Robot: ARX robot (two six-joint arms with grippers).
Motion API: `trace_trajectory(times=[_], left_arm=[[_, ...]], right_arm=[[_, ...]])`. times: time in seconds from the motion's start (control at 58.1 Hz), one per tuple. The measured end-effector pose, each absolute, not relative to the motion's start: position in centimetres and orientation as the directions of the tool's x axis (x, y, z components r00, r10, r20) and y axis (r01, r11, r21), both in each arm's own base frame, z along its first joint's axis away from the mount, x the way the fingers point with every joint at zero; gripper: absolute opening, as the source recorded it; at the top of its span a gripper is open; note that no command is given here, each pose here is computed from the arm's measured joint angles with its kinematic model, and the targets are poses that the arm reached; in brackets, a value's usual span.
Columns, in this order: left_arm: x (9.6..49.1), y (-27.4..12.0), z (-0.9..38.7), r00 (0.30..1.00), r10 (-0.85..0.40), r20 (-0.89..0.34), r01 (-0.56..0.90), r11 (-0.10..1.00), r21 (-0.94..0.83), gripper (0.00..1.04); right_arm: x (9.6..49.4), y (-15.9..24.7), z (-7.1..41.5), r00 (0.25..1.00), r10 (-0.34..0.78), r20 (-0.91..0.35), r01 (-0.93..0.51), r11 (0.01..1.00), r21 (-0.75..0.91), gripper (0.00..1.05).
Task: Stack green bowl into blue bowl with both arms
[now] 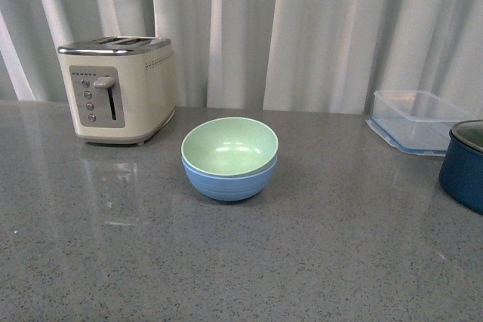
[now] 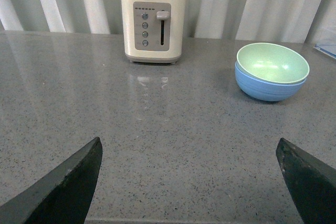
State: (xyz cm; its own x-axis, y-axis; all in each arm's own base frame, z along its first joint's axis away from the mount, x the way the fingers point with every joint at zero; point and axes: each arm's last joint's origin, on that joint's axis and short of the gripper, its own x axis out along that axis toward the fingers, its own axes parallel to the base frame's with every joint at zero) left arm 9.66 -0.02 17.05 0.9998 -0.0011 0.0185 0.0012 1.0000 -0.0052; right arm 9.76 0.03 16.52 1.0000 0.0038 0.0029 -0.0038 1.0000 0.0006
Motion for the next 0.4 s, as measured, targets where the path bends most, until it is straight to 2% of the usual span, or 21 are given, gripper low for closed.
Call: trace_trajectory(times=[0.396], left_arm=[[9.65, -0.02, 17.06, 1.000, -0.001, 0.019, 0.001, 1.000, -0.005, 0.98]], right_arm=[[9.76, 0.02, 16.52, 1.000, 0.003, 0.003, -0.003, 1.000, 0.001, 0.95]])
